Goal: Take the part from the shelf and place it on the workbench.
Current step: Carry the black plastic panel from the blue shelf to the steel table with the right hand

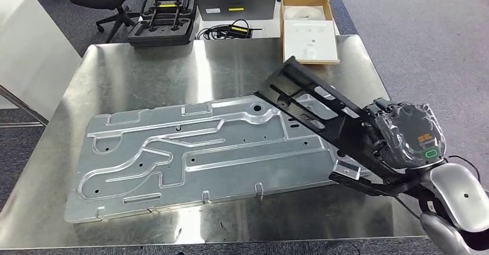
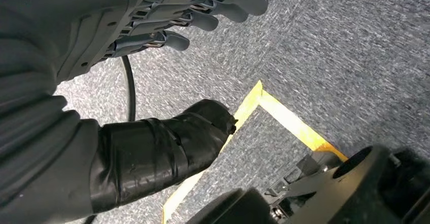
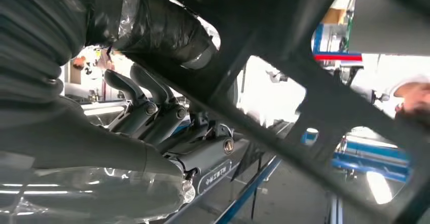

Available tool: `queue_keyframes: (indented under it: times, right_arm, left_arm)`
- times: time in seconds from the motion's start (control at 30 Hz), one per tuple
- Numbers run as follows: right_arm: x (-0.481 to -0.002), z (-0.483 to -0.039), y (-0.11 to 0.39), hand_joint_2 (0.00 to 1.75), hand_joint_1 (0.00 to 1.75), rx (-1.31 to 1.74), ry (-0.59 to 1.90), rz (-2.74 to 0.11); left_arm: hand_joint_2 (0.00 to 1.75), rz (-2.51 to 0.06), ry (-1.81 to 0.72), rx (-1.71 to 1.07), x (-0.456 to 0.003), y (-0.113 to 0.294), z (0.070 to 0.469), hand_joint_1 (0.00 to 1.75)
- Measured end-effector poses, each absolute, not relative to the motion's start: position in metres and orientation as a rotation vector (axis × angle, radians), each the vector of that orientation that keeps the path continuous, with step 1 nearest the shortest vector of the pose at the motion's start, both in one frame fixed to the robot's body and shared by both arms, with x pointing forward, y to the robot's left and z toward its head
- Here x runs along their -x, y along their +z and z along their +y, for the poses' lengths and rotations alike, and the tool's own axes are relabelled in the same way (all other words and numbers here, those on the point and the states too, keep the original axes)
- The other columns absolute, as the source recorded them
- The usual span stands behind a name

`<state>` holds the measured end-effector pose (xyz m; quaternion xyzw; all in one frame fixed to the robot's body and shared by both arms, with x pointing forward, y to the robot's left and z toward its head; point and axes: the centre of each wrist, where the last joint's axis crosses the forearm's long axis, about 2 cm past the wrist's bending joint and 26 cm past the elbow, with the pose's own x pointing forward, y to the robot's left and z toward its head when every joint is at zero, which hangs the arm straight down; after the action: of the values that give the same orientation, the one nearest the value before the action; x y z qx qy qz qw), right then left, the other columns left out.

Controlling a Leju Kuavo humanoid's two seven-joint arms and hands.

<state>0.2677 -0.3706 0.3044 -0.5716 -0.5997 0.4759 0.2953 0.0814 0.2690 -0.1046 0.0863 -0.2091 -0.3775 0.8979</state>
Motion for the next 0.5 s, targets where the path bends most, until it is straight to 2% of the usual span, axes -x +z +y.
queue_keyframes:
  times: [0.5]
  right_arm:
    - [-0.270,-0.379,0.291,1.75,1.75,1.522,1.375,-1.511]
  left_arm:
    - [1.75,-0.439,-0.799,-0.195,-0.084,-0.104,0.272,0.00]
